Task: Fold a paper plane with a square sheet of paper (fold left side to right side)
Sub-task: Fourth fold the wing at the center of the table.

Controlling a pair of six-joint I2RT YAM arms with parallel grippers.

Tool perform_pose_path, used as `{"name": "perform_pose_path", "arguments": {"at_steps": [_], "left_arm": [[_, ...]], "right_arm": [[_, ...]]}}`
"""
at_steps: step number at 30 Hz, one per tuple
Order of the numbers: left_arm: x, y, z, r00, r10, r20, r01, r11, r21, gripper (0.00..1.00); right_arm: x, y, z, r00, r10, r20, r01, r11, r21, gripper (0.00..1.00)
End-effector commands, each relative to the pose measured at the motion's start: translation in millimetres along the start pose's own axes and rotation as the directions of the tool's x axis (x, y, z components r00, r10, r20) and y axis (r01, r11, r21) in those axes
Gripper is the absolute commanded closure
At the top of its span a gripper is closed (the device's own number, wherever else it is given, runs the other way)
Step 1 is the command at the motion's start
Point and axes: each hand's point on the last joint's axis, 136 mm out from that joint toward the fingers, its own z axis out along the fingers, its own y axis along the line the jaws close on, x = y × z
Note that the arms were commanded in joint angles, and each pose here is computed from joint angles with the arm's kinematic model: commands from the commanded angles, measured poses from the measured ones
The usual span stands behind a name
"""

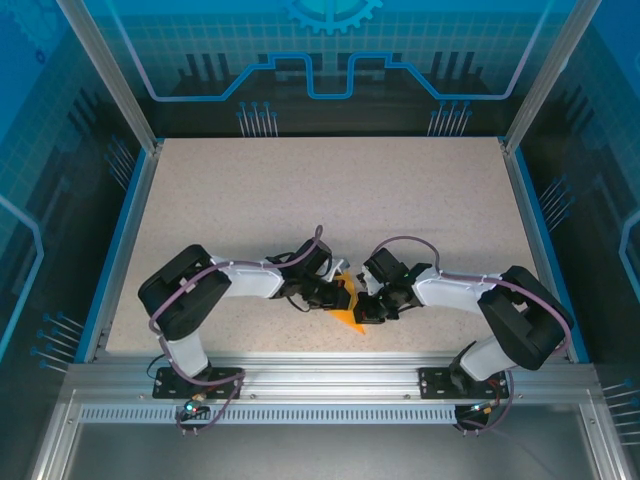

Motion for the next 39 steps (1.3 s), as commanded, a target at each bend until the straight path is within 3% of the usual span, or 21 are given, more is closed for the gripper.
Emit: {"name": "perform_pose_path", "arguments": {"at_steps": [1,12,24,39], "left_arm": [[-2.5,-1.3,5.3,1.0,-0.006,-0.007,0.006,1.0,0.004,0.94],[-2.0,19.5,16.4,0.996,-0.082,-0.041,0.079,0.994,-0.081,0.95],[-5.6,46.8,4.3,0.989,-0.149,-0.011,0.146,0.978,-0.147,0.96],[-39.5,80.4,-19.4,0.989,-0.133,0.067,0.144,0.97,-0.194,0.96]], "right_arm": [[26.0,-51.1,10.4,0.996,0.065,-0.065,-0.051,0.977,0.206,1.0],[31.5,-55.1,6.8,0.994,0.069,-0.087,-0.047,0.971,0.236,1.0],[40.9,-59.9,5.3,0.989,0.082,-0.123,-0.048,0.965,0.256,1.0],[45.0,-60.8,4.1,0.987,0.084,-0.136,-0.045,0.963,0.266,1.0]]}}
